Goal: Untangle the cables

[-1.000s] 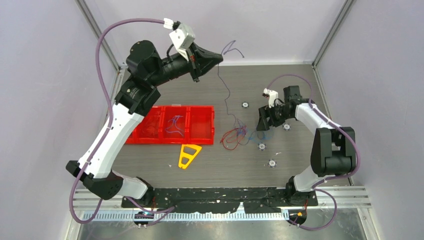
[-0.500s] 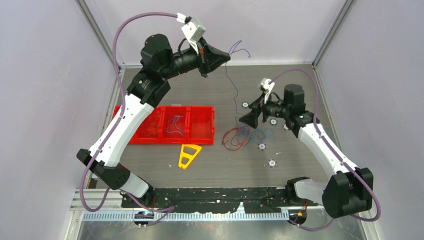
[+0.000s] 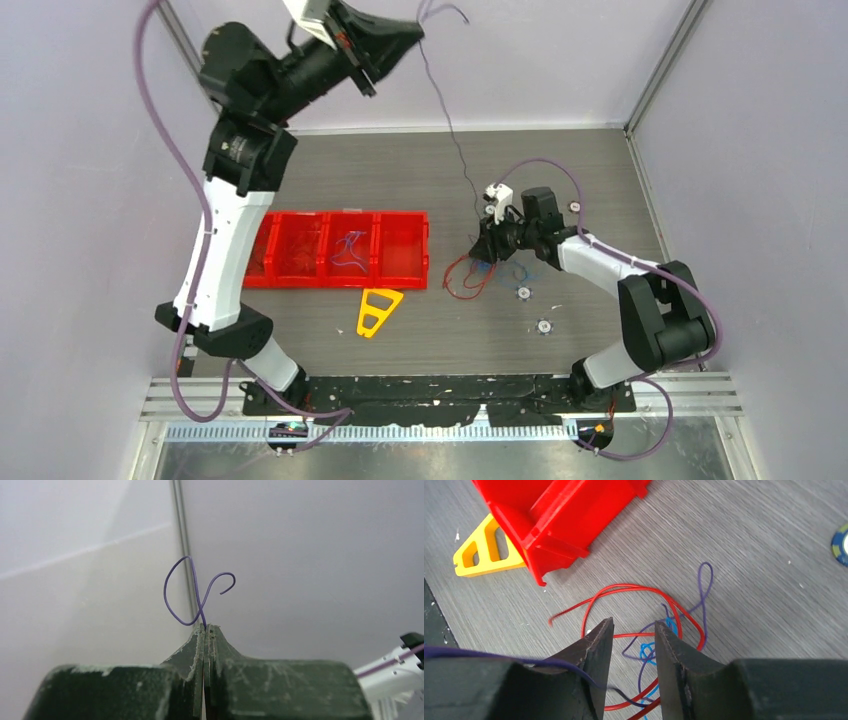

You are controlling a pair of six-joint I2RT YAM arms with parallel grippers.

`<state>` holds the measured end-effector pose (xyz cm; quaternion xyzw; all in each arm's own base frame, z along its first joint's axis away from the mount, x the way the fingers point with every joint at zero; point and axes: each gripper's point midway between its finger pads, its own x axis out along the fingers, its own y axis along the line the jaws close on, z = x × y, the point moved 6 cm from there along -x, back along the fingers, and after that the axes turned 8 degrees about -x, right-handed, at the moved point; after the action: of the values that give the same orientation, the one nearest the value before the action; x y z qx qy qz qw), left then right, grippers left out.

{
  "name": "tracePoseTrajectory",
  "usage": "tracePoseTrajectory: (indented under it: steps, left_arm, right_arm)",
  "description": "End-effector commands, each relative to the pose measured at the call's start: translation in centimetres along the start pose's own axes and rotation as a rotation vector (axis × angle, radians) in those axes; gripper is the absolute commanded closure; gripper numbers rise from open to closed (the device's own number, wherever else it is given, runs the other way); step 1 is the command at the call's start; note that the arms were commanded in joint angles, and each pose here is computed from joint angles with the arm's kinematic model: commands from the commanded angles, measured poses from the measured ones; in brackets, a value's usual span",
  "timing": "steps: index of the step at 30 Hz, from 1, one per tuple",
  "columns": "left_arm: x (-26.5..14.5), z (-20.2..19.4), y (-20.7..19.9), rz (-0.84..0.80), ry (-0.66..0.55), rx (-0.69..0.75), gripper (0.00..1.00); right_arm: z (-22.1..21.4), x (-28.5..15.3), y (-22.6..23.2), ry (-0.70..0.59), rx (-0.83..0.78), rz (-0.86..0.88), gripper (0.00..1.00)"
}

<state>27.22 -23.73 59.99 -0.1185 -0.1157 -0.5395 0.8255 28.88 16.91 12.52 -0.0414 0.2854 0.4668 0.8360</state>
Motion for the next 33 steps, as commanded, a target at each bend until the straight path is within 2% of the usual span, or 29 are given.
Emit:
tracePoseTrajectory:
  steps: [1,12,20,24,28,29,33]
  left_arm:
    - [-1.9,7.3,-2.0,0.001,-0.178,0.173,1.0]
    - [-4.7,12.5,-2.1,0.124,-0.357,0.291,1.0]
    - [-6.4,14.9,-2.1,0.208,-0.449,0.347,1.0]
    - [-6.8,14.6,-2.4,0.186,-0.438,0.375,1.0]
    - [-6.3,12.6,-2.2,0.134,-0.364,0.324,1.0]
    - [-6.2,12.0,-2.3,0.114,-0.35,0.309,1.0]
    - [-5.9,10.9,-1.9,0.107,-0.327,0.266,1.0]
  right_arm:
    - [0.4,-0.7,-1.4,0.07,0.015,-0.071,0.59]
    - [-3.9,-3.0,-3.9,0.276,0.137,-0.127,0.51]
    - [-4.9,-3.2,-4.9,0.337,0.181,-0.141,0.51]
    - [-3.5,-3.5,-4.7,0.288,0.168,-0.111,0.46]
    - [0.4,-4.6,-3.3,0.127,0.077,-0.032,0.31]
    - [1.9,-5.1,-2.7,0.068,0.041,-0.006,0.24]
    - [6.3,-6.3,-1.3,-0.083,-0.08,0.023,0.12]
